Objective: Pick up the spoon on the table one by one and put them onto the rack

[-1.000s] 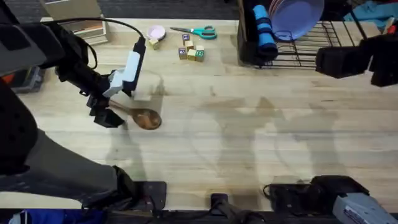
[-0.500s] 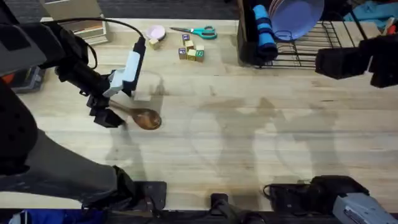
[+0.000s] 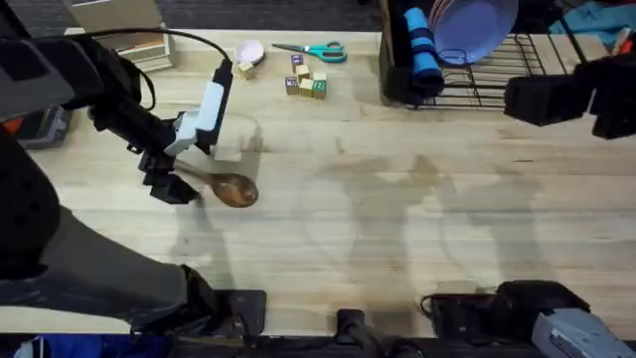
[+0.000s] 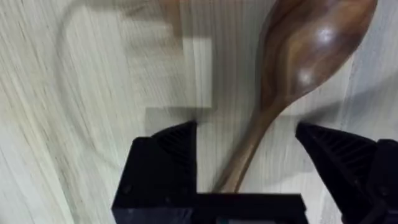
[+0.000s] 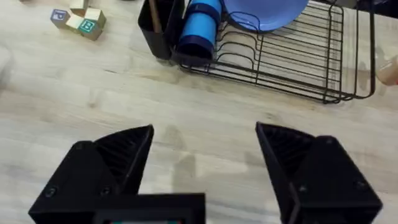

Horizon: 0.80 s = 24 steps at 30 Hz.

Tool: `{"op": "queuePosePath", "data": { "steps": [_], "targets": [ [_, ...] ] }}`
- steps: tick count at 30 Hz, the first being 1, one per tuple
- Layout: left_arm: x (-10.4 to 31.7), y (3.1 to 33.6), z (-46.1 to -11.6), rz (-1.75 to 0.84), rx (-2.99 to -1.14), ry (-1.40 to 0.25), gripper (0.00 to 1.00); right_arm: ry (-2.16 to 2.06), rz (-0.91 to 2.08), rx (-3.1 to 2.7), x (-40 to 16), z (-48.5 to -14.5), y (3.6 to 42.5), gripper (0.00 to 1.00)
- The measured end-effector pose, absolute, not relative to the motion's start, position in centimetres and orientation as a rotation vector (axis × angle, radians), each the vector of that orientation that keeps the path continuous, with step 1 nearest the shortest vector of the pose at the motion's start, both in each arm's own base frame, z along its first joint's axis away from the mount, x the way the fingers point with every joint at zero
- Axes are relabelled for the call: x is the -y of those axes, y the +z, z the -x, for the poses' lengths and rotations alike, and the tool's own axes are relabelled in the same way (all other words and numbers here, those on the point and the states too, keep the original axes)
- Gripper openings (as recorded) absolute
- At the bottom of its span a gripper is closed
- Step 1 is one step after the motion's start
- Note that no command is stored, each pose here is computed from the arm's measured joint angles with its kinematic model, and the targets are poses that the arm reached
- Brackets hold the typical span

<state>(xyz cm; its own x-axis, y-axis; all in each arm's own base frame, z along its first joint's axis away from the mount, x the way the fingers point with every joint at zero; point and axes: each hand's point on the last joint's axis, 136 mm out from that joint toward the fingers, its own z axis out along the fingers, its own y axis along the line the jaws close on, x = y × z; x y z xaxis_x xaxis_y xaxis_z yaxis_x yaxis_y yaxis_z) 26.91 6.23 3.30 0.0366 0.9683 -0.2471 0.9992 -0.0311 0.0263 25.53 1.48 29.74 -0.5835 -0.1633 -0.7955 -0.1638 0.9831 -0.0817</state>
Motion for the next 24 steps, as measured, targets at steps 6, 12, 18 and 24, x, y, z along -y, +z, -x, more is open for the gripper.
{"op": "queuePosePath", "data": {
  "steps": [6,12,18,24],
  "targets": [
    [-6.23,3.3,-26.91,-2.113,-2.043,-0.238,0.991,-0.008,0.245,-2.201,-1.48,-25.53,29.74,0.996],
    [-6.1,3.33,-26.62,-2.111,-2.048,-0.25,0.692,-0.01,0.249,-2.201,-1.48,-25.51,29.74,0.997],
    [-5.99,3.33,-26.63,-2.105,-2.046,-0.255,0.358,-0.01,0.249,-2.201,-1.48,-25.53,29.74,0.996],
    [-5.9,3.43,-26.6,-2.101,-2.045,-0.258,0.061,-0.011,0.249,-2.199,-1.48,-25.55,29.77,0.997]
  ]
}}
